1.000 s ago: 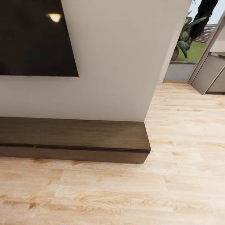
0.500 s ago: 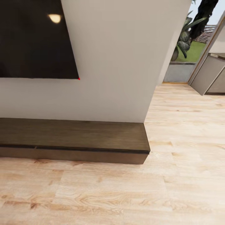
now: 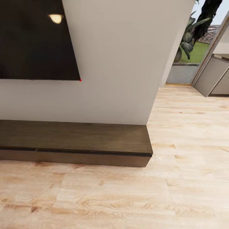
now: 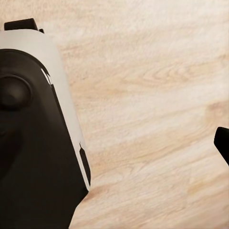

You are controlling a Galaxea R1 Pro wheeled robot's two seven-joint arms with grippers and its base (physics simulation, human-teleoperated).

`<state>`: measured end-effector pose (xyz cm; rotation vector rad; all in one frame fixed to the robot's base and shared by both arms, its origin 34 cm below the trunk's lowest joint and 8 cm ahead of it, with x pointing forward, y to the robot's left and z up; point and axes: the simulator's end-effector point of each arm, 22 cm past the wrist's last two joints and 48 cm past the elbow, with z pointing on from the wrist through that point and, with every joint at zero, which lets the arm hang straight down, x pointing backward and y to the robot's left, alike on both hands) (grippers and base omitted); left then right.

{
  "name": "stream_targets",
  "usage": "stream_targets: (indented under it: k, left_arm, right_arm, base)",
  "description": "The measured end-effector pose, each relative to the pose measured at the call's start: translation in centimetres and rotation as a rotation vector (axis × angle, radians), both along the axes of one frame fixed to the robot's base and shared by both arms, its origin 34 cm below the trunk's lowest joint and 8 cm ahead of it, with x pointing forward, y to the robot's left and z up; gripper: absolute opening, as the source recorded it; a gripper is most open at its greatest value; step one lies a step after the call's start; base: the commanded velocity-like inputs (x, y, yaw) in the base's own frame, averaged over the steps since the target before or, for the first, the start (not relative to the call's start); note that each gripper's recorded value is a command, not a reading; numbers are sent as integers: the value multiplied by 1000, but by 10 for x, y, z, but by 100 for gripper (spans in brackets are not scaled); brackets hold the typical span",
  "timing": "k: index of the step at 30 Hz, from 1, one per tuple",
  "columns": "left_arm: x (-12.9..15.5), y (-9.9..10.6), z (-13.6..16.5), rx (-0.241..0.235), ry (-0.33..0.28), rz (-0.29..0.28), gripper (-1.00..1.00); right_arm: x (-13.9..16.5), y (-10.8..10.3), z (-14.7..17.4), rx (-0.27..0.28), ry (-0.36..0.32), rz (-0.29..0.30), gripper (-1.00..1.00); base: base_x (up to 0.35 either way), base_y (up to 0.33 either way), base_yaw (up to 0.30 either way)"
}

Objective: Place each of the two pumpkins and all three candles from the living room inside a cabinet in the living room (use any cabinet), then make sure every cabinet is closed, and position the cauldron so it is next to a table in the living room.

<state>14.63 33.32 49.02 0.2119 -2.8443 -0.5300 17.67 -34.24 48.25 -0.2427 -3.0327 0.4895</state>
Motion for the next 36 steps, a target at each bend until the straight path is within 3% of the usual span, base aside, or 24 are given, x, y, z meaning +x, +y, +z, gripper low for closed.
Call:
stream_targets:
  k: [10, 21, 36]
  left_arm:
    - [-2, -4, 9, -5, 3, 3, 100]
    - [-4, 17, 12, 27, 8, 1, 100]
    - [0, 17, 11, 24, -9, -4, 100]
  right_arm:
    - [-1, 0, 9, 0, 0, 0, 100]
    - [0, -1, 9, -1, 0, 0, 100]
    - [0, -1, 9, -1, 0, 0, 100]
  base:
    - [0, 0, 0]
    - [0, 0, 0]
    - [0, 0, 0]
